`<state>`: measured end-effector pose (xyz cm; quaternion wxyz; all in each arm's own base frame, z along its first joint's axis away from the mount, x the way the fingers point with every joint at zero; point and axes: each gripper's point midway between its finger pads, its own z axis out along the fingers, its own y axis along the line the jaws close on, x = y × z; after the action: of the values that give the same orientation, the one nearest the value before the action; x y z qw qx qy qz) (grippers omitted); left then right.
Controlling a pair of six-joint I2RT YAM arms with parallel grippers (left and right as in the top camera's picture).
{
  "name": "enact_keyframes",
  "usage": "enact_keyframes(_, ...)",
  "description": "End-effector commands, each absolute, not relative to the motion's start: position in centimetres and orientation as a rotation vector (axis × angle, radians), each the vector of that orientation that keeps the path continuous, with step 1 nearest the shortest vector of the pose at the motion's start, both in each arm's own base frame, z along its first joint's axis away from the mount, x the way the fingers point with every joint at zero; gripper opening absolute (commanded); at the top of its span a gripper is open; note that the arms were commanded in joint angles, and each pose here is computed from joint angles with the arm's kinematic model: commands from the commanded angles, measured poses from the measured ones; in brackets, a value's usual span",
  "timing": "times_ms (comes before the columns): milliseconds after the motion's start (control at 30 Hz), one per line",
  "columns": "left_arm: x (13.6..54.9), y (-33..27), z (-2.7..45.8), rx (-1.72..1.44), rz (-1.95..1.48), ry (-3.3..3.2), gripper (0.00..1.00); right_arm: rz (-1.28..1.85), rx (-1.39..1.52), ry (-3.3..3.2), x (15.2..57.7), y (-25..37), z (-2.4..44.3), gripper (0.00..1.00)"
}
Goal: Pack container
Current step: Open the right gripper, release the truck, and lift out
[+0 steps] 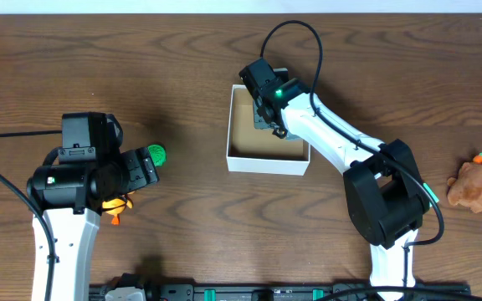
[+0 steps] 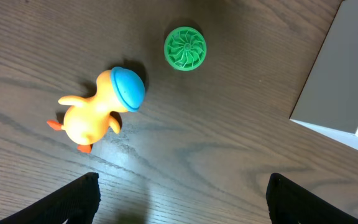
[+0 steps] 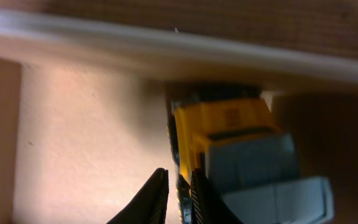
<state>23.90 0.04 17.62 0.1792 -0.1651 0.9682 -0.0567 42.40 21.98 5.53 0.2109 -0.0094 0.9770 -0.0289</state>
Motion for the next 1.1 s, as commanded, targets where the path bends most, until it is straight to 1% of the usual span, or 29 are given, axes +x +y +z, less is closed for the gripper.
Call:
enact_keyframes(0,24.2,0.3,18.3,-0.467,-0.153,2.716,0.86,-0.023,-0.153,2.72,42.4,23.4,5.5,0.16)
enact_keyframes(133,24.2,0.3,18.3,-0.467,-0.153,2.716,0.86,-0.011,-0.218,2.723,42.1,23.7,6.8,0.15)
enact_keyframes(300,24.2,0.3,18.3,-0.467,-0.153,2.716,0.86,-0.028,-0.162,2.637,42.5,22.0,12.3,0.15)
enact_keyframes(433,24.2,0.3,18.3,-0.467,-0.153,2.716,0.86,-0.067,0.077,2.554,42.7,17.9,16.9,0.14)
enact_keyframes(533,24.2,0.3,18.3,-0.467,-0.153,2.716,0.86,-0.121,0.257,2.528,42.6,14.1,18.4,0.14)
enact_keyframes(633,24.2,0.3,18.3,-0.467,-0.153,2.716,0.86,-0.17,0.407,2.571,42.0,10.9,17.4,0.13)
enact_keyframes(767,24.2,0.3,18.3,-0.467,-0.154,2.716,0.86,-0.14,0.486,2.677,41.5,9.1,14.0,0.1)
enact_keyframes(867,24.2,0.3,18.3,-0.467,-0.154,2.716,0.86,-0.081,0.454,2.742,41.8,9.0,11.6,0.09)
enact_keyframes(1000,24.2,0.3,18.3,-0.467,-0.154,2.716,0.86,0.02,0.294,2.777,42.9,10.4,9.6,0.1)
enact_keyframes(1067,24.2,0.3,18.3,-0.467,-0.153,2.716,0.86,0.051,0.238,2.789,43.3,11.1,8.8,0.12)
